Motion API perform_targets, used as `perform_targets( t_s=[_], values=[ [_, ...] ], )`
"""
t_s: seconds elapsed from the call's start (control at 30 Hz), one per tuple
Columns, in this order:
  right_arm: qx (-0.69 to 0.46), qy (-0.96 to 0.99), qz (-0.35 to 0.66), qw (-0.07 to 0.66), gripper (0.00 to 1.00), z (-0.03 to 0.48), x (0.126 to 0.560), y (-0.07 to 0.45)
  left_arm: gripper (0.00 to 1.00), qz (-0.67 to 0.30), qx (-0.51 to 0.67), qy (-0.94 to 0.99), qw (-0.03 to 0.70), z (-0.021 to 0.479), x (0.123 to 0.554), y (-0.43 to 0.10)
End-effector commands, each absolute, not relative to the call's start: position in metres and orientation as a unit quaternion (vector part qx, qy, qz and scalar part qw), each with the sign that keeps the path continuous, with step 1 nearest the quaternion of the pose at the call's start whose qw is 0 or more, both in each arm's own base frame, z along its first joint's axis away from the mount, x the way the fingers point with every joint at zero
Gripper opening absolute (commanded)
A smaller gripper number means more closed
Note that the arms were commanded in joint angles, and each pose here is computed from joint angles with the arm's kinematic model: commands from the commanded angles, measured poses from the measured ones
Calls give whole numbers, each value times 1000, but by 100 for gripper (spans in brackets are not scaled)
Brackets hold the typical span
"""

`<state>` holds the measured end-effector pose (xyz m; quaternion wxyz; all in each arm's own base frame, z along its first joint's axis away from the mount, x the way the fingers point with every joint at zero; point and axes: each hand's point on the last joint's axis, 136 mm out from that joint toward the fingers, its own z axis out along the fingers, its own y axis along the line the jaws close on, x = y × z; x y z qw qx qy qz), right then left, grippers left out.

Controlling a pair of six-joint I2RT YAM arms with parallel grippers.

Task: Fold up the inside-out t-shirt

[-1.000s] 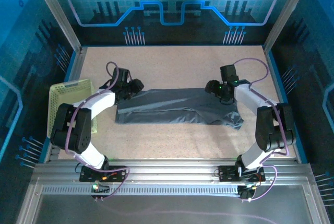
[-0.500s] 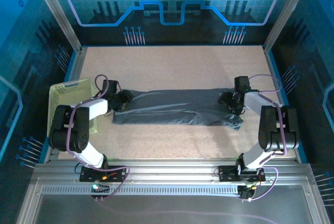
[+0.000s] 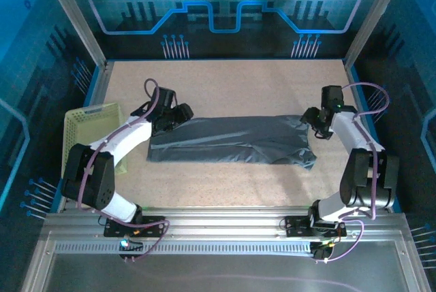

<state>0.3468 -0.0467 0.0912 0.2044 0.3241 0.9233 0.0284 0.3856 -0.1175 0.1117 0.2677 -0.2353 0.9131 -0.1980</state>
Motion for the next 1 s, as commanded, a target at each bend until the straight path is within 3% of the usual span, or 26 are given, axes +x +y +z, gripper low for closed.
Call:
perform_targets(
  t_s=[0.0, 0.27, 0.77, 0.97],
  values=[
    [308, 941, -15, 140, 73, 73, 325, -51, 67, -163, -238, 924, 251, 101, 372, -107],
    [290, 954, -6, 80, 64, 42, 324, -38, 68, -155, -239, 928, 238, 84, 366, -105],
    [248, 968, -22, 30, 58, 12, 321, -10, 68, -152, -244, 928, 238, 79, 365, -100],
    [233, 972, -24, 18, 41, 2, 319, 3, 69, -151, -248, 927, 238, 79, 364, -98]
  ],
)
